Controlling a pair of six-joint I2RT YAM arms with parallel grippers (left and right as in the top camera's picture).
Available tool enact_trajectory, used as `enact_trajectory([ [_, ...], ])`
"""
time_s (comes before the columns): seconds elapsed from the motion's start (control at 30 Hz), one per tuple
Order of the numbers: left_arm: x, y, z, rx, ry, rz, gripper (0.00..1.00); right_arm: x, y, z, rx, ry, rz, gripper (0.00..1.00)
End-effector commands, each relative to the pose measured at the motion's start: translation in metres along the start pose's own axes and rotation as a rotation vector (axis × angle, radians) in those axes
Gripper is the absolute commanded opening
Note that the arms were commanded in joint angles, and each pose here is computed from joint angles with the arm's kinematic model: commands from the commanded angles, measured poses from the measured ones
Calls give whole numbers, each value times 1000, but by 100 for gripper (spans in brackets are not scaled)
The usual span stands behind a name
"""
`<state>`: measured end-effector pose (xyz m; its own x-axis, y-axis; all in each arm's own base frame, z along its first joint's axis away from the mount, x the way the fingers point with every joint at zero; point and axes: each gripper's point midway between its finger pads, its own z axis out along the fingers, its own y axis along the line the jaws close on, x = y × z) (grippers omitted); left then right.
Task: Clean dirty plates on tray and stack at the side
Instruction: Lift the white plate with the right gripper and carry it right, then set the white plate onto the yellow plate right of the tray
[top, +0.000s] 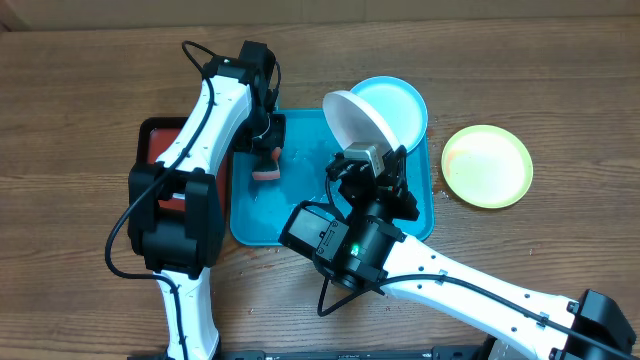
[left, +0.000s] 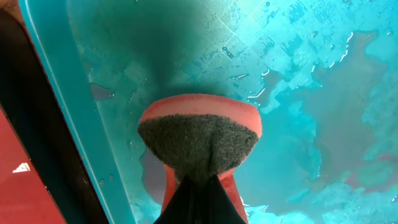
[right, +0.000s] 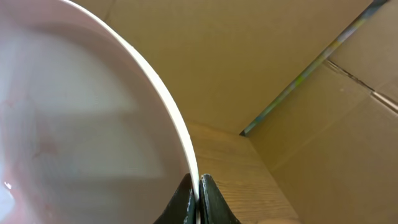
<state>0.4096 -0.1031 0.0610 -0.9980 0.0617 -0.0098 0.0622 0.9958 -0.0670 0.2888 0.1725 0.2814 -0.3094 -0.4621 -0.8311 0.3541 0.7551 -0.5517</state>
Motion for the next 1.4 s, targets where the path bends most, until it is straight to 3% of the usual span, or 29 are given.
enact_trajectory([
  [0.0,1,-1,2,13,7,-18,4,-13,-12,-1,23,-26,69,4],
  [0.3,-6,-1,-58,32,-147,-14,4,20,-9,14,-128,240,277,4],
  [0.6,1,-5,-133,55,-329,-2,4,63,-67,66,-140,585,556,4],
  [0.9,2,-5,-133,56,-332,-2,4,124,-118,140,-216,854,807,4],
  [1.1,1,-5,-133,56,-332,-2,4,188,-139,176,-197,1047,982,4],
  [1.37,0,-5,-134,57,-338,-1,4,272,-104,184,-208,1331,955,4],
])
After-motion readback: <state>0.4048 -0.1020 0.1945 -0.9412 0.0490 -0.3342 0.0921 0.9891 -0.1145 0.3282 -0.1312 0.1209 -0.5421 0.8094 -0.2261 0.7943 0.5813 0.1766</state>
